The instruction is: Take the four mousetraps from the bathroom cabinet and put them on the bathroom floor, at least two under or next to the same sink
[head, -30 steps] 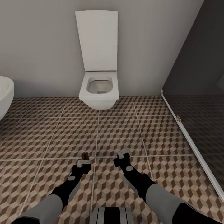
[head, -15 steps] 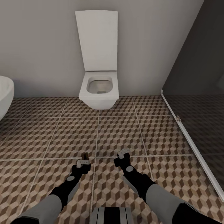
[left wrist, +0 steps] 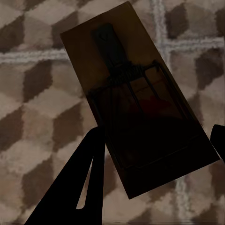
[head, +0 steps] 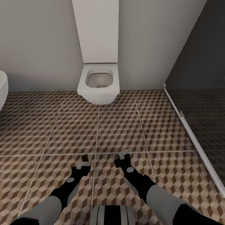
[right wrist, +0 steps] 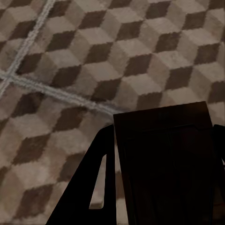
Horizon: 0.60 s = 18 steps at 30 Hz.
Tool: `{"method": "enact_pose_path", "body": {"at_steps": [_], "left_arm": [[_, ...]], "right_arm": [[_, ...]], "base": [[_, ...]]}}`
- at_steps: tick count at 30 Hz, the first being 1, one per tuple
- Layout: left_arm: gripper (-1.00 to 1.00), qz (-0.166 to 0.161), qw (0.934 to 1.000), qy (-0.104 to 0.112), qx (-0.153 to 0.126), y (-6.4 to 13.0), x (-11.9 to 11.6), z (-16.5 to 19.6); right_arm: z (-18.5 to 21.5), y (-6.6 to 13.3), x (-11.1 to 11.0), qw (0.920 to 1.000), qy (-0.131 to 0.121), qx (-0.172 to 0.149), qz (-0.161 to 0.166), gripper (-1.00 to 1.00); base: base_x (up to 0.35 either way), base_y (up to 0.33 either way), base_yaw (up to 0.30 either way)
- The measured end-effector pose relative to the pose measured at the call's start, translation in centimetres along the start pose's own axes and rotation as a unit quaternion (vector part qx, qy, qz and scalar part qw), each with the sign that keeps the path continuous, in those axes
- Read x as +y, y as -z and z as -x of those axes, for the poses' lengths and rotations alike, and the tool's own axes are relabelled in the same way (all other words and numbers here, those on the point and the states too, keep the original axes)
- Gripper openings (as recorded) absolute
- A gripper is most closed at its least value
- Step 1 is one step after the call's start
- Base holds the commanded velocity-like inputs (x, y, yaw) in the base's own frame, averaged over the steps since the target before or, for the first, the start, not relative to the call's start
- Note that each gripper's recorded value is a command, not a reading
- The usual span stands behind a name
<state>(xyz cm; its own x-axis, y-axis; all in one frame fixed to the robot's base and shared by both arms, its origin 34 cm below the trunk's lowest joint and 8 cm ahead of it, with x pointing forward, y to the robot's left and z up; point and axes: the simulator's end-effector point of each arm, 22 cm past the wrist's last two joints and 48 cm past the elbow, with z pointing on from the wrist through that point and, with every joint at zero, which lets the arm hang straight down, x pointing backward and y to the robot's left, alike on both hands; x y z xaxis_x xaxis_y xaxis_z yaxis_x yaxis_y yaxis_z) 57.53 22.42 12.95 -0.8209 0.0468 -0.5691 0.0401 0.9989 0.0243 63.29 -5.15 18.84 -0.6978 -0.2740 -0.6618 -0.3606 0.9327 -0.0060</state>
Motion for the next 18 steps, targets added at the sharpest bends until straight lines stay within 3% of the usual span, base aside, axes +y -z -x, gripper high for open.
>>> {"method": "enact_pose_path", "body": {"at_steps": [8,18], "left_arm": [[-1.0,0.0,1.0,0.0,0.005,-0.2,-0.1,-0.6],[-1.0,0.0,1.0,0.0,0.008,-0.1,-0.1,-0.8]], "right_arm": [[-0.6,-0.2,-0.3,1.0,0.0,0.004,-0.001,-1.0],[-2.2,-0.1,-4.3,0.9995,0.011,0.013,-0.025,-1.0]], "base": [[0.0,0.0,0.0],[0.0,0.0,0.0]]}}
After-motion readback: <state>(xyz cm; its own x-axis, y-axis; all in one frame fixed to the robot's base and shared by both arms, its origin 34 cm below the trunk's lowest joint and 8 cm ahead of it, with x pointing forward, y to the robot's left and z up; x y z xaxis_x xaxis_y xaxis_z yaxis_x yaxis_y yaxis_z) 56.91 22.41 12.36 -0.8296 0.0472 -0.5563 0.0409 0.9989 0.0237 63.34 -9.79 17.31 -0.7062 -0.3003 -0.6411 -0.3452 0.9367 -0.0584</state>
